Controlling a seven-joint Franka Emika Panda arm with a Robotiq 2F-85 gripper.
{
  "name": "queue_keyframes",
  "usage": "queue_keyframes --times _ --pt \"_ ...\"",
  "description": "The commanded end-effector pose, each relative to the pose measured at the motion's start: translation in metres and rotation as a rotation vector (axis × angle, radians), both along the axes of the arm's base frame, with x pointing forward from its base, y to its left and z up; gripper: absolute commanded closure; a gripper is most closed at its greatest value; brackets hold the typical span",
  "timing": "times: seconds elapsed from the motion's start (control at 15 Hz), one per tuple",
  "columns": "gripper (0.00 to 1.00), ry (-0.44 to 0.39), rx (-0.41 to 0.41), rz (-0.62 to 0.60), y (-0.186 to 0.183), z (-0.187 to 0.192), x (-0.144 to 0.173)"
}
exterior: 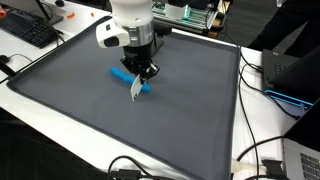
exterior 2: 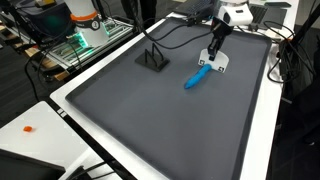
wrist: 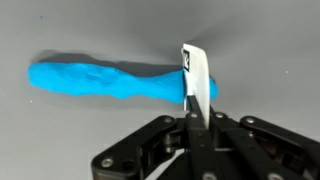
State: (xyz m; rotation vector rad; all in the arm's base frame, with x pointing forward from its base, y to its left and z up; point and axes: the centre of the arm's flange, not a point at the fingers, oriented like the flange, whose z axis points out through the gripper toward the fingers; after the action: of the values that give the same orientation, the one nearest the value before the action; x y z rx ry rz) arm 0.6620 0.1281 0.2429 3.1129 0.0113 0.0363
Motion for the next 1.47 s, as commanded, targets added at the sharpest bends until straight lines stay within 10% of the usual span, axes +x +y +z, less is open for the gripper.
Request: queue_keyframes --times 0.0,1.4 --pt "0.99 0.054 0.061 -0.014 0.007 -0.015 -0.019" --pt "0.99 -0.010 0.071 -0.061 -0.013 0.052 -0.012"
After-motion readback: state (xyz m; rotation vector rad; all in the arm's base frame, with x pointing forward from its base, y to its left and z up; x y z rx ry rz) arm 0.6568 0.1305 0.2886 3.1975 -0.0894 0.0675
